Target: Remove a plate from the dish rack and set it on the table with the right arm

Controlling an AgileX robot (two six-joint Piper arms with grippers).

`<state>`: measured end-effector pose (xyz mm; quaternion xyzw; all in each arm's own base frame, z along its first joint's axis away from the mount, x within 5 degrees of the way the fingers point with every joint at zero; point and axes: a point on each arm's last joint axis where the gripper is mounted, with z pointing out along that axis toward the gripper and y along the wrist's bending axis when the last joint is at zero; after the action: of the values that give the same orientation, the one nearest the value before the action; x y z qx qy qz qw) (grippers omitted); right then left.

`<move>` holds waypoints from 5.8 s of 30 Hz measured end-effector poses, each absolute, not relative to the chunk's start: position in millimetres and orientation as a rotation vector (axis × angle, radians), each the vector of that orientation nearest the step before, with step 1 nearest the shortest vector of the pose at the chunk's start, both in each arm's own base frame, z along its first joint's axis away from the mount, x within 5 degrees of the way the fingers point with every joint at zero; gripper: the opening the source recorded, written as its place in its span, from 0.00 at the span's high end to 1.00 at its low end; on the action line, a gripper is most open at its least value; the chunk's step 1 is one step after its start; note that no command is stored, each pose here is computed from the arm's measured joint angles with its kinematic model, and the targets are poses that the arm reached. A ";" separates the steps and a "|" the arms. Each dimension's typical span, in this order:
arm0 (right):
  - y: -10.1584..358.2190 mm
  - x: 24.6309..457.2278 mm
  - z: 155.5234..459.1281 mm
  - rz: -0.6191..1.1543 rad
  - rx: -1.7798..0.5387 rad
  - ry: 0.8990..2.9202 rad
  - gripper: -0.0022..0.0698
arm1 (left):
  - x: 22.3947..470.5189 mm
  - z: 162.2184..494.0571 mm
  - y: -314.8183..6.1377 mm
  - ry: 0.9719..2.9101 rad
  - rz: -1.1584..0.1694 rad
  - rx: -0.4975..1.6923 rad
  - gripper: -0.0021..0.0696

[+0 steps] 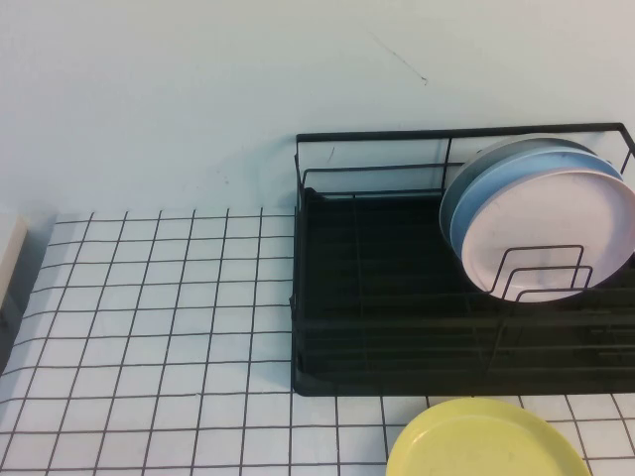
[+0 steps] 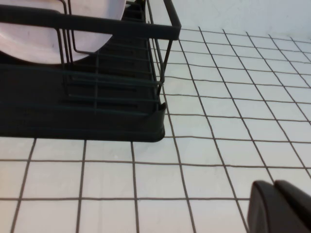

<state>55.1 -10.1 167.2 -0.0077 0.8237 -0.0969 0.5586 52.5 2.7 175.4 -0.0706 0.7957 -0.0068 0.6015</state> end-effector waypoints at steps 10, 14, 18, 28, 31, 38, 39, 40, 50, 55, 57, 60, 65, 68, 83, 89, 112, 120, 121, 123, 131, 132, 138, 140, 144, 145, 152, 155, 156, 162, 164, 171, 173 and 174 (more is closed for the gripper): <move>-10.1 55.1 167.2 -0.229 -0.018 1.943 0.97 | 52.5 175.4 2.7 1.843 -0.016 -0.163 0.98; -10.1 55.1 167.2 -0.229 -0.018 1.943 0.97 | 52.5 175.4 2.7 1.844 -0.014 -0.163 0.98; -10.1 55.1 167.2 -0.229 -0.018 1.943 0.97 | 52.5 175.4 2.7 1.844 -0.014 -0.163 0.98; -10.1 55.1 167.2 -0.223 -0.010 1.943 0.97 | 52.5 175.4 2.7 1.844 -0.014 -0.163 0.98; -9.9 55.1 167.1 -0.214 -0.002 1.942 0.97 | 52.5 175.4 2.7 1.844 -0.014 -0.163 0.98; -4.0 56.5 169.0 0.018 0.195 1.904 0.97 | 52.5 175.4 2.7 1.844 -0.014 -0.163 0.98; -1.6 57.3 170.7 0.131 0.296 1.874 0.97 | 52.5 175.4 2.7 1.844 -0.014 -0.163 0.98; 0.6 57.9 172.3 0.248 0.404 1.840 0.97 | 52.5 175.4 2.7 1.844 -0.014 -0.163 0.98; 8.8 60.1 181.1 0.597 0.639 1.701 0.97 | 52.5 175.4 2.7 1.844 -0.014 -0.163 0.98; 8.5 60.2 183.8 0.464 0.473 1.725 0.97 | 52.5 175.4 2.7 1.844 -0.014 -0.163 0.98; 12.9 58.8 198.0 0.408 0.321 1.761 0.97 | 52.5 175.4 2.7 1.843 -0.016 -0.164 0.98; 22.2 56.7 233.9 0.318 0.027 1.835 0.97 | 52.5 175.4 2.7 1.843 -0.016 -0.164 0.98; 25.1 77.4 313.0 0.155 -0.393 2.017 0.97 | 52.5 175.4 2.7 1.843 -0.016 -0.164 0.98; 23.8 99.9 346.1 0.100 -0.616 2.082 0.91 | 52.5 175.4 2.7 1.843 -0.016 -0.164 0.98; 15.9 296.4 380.3 0.186 -1.253 1.927 0.39 | 52.5 175.4 2.7 1.843 -0.016 -0.164 0.98; 20.9 342.2 344.5 0.199 -1.481 1.810 0.39 | 52.5 175.4 2.7 1.843 -0.016 -0.164 0.98; 22.4 397.4 281.1 0.125 -1.505 1.814 0.40 | 52.5 175.4 2.7 1.843 -0.016 -0.164 0.98; 21.1 404.3 267.0 0.134 -1.499 1.842 0.55 | 52.5 175.4 2.7 1.843 -0.016 -0.164 0.98; 21.1 404.3 267.0 0.134 -1.499 1.842 0.61 | 52.5 175.4 2.7 1.843 -0.016 -0.164 0.98; 21.1 404.6 267.2 0.135 -1.488 1.847 0.72 | 52.5 175.4 2.7 1.843 -0.016 -0.164 0.98; 20.6 394.3 296.6 0.069 -1.435 1.822 0.83 | 52.5 175.4 2.7 1.843 -0.016 -0.164 0.98; 20.7 389.3 307.0 0.053 -1.420 1.814 0.83 | 52.5 175.4 2.7 1.843 -0.016 -0.164 0.98; 25.3 337.4 380.8 0.034 -1.283 1.783 0.86 | 52.5 175.4 2.7 1.843 -0.016 -0.164 0.98; 28.0 316.2 402.1 0.072 -1.209 1.796 0.86 | 52.5 175.4 2.7 1.843 -0.016 -0.164 0.98; 34.3 269.7 434.5 0.215 -1.055 1.874 0.86 | 52.5 175.4 2.7 1.843 -0.016 -0.164 0.98; 36.4 259.3 437.7 0.287 -1.013 1.924 0.86 | 52.5 175.4 2.7 1.843 -0.016 -0.164 0.98; 41.9 235.4 381.3 0.651 -0.810 2.303 0.86 | 52.5 175.4 2.7 1.843 -0.016 -0.164 0.98; 44.6 226.3 321.3 0.821 -0.759 2.461 0.86 | 52.5 175.4 2.7 1.843 -0.016 -0.164 0.98; 46.8 220.4 303.0 0.887 -0.751 2.488 0.86 | 52.5 175.4 2.7 1.843 -0.016 -0.164 0.98; 53.6 199.5 233.0 0.991 -0.656 2.446 0.86 | 52.5 175.4 2.7 1.843 -0.016 -0.164 0.98; 53.5 197.2 221.6 0.961 -0.627 2.419 0.86 | 52.5 175.4 2.7 1.843 -0.016 -0.164 0.98; 51.6 204.4 205.6 0.909 -0.648 2.398 0.86 | 52.5 175.4 2.7 1.843 -0.016 -0.164 0.98; 51.4 208.2 196.7 0.934 -0.633 2.431 0.86 | 52.5 175.4 2.7 1.843 -0.016 -0.164 0.98; 51.3 210.1 191.8 0.949 -0.625 2.449 0.86 | 52.5 175.4 2.7 1.843 -0.016 -0.164 0.98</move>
<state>210.1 51.3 191.8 -0.2259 0.8851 0.3429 0.2189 52.5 2.7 175.4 -0.0707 0.7957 -0.0070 0.6015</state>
